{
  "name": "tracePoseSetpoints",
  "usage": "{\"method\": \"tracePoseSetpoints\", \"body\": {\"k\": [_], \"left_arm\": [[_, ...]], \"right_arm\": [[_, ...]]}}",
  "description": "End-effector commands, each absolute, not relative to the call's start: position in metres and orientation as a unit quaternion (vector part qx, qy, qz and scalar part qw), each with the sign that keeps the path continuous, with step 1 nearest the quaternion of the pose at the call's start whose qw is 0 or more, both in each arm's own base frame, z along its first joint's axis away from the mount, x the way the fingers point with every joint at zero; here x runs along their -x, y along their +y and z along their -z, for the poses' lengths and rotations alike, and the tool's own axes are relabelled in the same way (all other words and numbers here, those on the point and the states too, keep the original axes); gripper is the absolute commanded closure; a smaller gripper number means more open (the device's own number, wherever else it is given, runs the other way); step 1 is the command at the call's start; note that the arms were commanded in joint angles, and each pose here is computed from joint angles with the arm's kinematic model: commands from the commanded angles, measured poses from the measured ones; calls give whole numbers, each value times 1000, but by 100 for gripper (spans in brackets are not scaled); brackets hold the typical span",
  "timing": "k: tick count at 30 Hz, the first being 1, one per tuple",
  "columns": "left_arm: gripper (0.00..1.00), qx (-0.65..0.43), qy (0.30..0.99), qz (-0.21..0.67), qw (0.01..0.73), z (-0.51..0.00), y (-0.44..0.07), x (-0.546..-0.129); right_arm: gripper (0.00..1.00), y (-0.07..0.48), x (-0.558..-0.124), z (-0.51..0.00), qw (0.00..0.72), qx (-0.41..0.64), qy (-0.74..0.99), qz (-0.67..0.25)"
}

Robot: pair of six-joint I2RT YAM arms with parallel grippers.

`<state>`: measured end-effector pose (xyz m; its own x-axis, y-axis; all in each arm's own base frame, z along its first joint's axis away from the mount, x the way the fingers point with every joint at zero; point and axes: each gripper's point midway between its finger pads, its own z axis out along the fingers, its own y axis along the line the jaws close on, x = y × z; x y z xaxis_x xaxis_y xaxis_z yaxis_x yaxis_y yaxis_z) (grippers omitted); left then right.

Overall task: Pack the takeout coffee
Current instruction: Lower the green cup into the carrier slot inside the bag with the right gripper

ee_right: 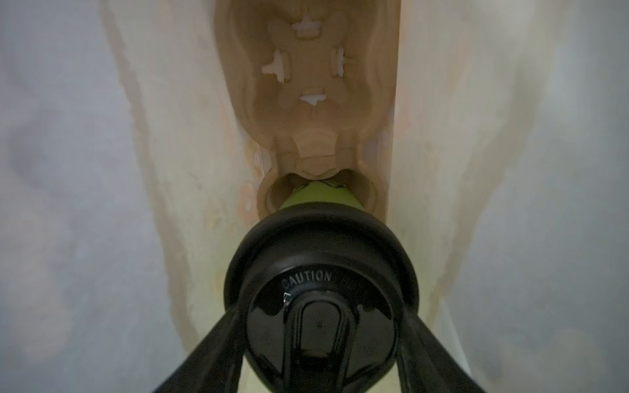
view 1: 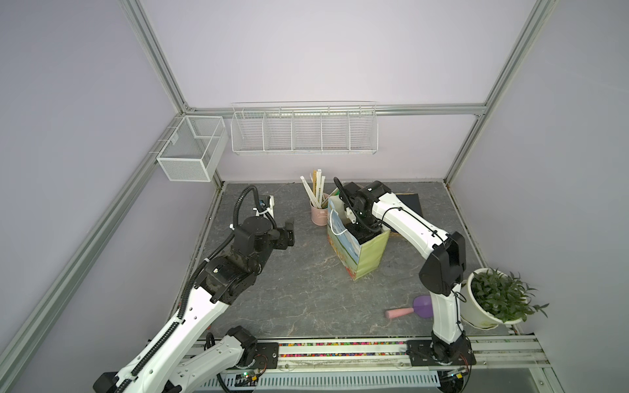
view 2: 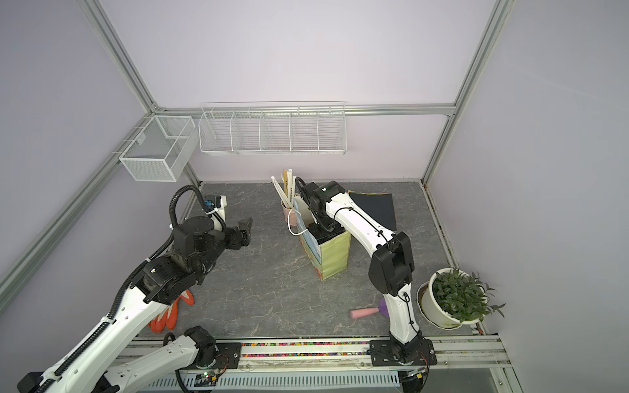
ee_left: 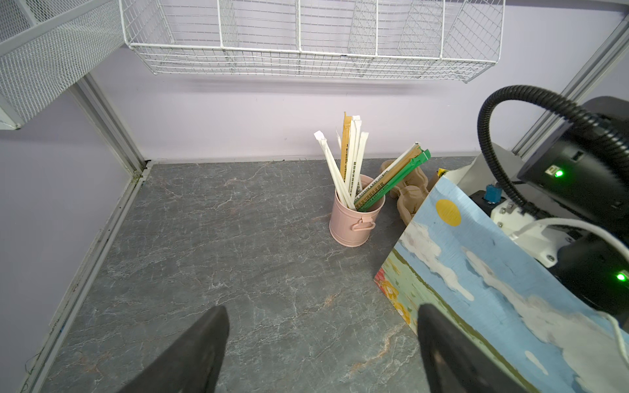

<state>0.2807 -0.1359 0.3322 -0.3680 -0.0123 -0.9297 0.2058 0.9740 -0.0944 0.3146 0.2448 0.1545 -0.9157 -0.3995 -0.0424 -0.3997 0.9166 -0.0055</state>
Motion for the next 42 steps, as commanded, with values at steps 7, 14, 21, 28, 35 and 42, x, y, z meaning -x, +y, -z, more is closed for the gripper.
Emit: {"method": "tracePoseSetpoints", "body": {"k": [7, 14, 21, 28, 35, 42], "left_arm": [[13, -72, 827, 88, 551, -328, -135, -280], [13, -74, 829, 86, 548, -326, -135, -280], [13, -76, 830, 85, 545, -325, -137, -281], [13, -76, 830, 85, 546, -325, -136, -281], [13, -78, 831, 86, 545, -324, -137, -281], [13, -79, 831, 87, 543, -324, -138, -281]], "right_arm": [[40, 240, -311, -138, -1, 206, 979, 1], [40, 235, -309, -123, -6, 196, 981, -4], [40, 227, -310, -103, -22, 192, 981, 0], [40, 220, -312, -89, -35, 194, 980, 20], [40, 214, -312, -78, -43, 195, 979, 38], [37, 220, -321, -103, -14, 196, 980, 29]]}}
